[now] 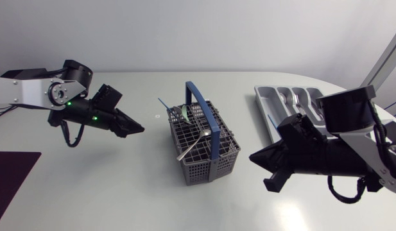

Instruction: Unload the cutlery basket into the drawer organizer.

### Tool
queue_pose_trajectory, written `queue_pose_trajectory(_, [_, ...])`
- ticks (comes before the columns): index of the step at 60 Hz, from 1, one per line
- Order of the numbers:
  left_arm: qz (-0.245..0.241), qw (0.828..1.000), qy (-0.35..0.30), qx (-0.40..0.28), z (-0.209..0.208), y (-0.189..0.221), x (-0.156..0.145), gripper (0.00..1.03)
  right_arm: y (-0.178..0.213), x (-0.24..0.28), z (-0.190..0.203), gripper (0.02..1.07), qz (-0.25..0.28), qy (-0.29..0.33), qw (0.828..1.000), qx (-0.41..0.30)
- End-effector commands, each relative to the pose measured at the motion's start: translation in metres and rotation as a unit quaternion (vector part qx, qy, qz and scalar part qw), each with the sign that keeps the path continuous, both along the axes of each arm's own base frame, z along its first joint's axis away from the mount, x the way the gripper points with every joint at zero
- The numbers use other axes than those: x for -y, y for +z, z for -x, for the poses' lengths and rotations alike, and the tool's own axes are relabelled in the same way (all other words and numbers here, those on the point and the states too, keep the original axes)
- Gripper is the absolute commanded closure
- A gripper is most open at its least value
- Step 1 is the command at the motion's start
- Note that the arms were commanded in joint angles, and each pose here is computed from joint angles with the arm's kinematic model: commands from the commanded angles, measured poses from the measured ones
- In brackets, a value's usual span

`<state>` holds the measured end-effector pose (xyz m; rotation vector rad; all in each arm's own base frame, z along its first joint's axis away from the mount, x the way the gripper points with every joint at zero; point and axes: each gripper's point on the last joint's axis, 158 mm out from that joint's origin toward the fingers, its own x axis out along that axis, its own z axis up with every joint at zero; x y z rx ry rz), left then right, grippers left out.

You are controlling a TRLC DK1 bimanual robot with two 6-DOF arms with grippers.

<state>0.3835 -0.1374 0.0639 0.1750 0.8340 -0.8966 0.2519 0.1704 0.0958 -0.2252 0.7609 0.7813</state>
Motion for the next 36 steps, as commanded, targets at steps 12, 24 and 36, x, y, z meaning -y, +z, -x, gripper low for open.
queue_pose_trajectory(12, [0.057, 0.996, 0.061, 0.022, -0.086, 0.001, 0.013, 0.72, -0.018, -0.008, 0.014, 0.93, 0.002, 0.019, 1.000, -0.024])
queue_pose_trajectory(24, [0.082, 0.995, 0.055, 0.012, -0.109, -0.005, 0.037, 0.72, -0.031, -0.013, 0.011, 0.93, 0.003, 0.025, 0.999, -0.035])
queue_pose_trajectory(36, [0.101, 0.995, 0.022, 0.001, -0.111, -0.010, 0.067, 0.72, -0.042, -0.021, 0.006, 0.93, 0.002, 0.029, 0.999, -0.042])
